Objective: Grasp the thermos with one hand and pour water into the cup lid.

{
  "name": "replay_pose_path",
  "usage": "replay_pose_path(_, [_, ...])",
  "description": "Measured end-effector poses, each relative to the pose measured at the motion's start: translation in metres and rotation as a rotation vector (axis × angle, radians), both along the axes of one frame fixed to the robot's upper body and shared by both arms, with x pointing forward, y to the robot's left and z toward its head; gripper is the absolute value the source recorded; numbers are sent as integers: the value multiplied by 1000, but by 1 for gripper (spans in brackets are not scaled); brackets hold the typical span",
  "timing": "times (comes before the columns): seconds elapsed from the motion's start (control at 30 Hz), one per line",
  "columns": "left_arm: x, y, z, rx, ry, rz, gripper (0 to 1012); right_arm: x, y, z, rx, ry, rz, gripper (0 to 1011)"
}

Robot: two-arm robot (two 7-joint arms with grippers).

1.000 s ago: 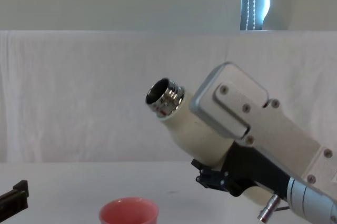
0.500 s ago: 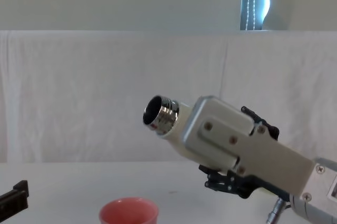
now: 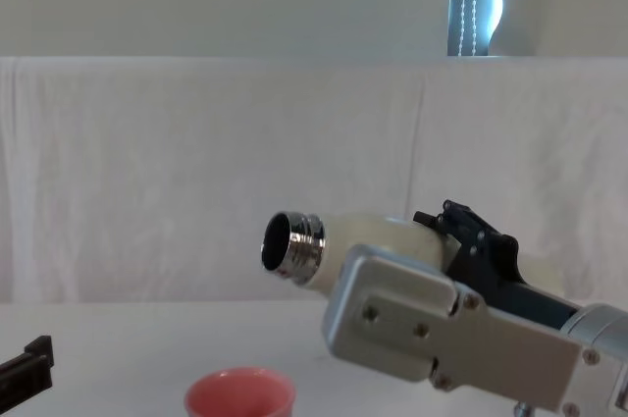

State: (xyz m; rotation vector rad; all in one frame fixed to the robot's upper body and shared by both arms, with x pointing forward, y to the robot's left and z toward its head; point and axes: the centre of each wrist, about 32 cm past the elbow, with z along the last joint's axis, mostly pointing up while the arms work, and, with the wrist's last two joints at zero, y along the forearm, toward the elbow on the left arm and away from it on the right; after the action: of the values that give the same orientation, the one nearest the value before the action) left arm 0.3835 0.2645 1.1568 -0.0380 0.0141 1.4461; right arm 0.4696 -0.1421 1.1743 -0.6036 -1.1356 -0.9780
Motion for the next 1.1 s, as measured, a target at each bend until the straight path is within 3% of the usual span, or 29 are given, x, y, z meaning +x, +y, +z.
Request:
replay_pose_path(0.27, [0,0,0,0,0,0,1001,0,-1,-1,-60,-26,3,962])
replay_pose_path(1.1, [0,0,0,0,0,0,1001,4,-4,8,-181,0,39,962])
